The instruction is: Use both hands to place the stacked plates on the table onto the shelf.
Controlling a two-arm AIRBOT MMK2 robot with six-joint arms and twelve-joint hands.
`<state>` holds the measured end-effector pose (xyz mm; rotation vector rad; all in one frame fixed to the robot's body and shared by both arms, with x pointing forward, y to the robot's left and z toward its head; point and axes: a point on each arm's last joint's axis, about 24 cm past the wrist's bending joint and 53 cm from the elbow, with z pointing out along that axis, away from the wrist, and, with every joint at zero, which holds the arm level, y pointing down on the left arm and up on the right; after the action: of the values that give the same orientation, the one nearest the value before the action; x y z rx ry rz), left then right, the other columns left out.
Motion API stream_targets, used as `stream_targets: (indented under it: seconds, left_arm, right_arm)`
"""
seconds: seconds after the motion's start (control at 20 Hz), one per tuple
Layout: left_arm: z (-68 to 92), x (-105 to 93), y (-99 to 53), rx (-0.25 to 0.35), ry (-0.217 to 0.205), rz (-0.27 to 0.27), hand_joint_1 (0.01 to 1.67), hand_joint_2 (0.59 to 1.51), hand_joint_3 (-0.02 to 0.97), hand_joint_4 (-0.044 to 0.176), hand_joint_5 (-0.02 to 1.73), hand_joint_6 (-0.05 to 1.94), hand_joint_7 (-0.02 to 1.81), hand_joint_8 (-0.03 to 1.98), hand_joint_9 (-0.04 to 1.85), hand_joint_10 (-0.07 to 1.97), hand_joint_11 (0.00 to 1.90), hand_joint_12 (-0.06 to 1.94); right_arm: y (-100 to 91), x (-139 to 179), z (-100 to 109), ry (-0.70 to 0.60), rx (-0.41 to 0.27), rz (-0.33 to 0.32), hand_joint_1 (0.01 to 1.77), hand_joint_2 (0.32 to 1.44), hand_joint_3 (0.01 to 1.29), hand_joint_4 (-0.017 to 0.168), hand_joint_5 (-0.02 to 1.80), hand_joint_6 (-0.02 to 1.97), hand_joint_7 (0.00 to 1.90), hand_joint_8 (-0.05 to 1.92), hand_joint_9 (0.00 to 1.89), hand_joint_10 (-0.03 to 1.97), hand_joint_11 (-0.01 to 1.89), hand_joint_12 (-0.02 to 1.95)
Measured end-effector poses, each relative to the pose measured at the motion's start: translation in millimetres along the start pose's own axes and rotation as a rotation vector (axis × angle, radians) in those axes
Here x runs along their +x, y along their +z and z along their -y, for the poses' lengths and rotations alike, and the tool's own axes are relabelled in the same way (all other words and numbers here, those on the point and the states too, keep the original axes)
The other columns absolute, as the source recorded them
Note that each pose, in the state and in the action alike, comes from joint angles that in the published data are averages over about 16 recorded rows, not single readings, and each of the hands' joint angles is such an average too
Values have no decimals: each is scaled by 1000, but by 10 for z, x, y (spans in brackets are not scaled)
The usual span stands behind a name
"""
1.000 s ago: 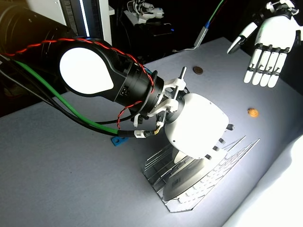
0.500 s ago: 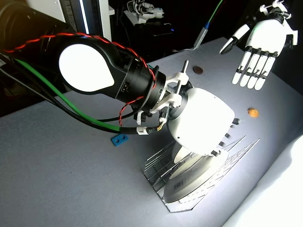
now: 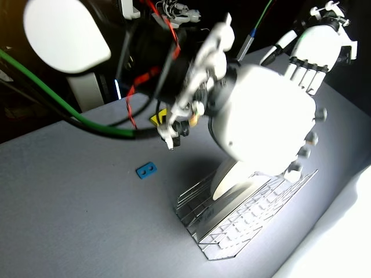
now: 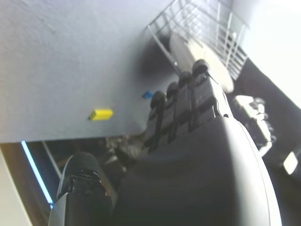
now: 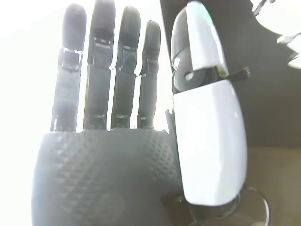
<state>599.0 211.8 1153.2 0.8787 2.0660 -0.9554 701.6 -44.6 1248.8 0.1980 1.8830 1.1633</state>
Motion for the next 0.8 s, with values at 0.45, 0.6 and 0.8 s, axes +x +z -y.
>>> stream_targets:
  seconds: [0.45,0.6,0.8]
  left_arm:
    - [289,41,78,83,19,-29,26,1207,21,-2,251,80,239,114,187,170,66,449]
    - [338,54,85,98,32,-37,66,1243,21,-3,417,364,425,444,350,510,202,803]
    - [386,58,100,111,47,-43,219,1280,18,17,791,817,847,919,775,988,612,1282]
  right_arm:
    - [-458,63,36,-313,-18,6,1004,1012,13,-1,894,193,992,183,986,223,579,1242]
    - [-607,95,76,-375,-22,9,858,1045,13,0,894,510,1003,514,996,559,689,1402]
    - [-780,113,112,-419,-30,22,689,1124,13,23,1023,972,1135,985,1142,1028,979,1618]
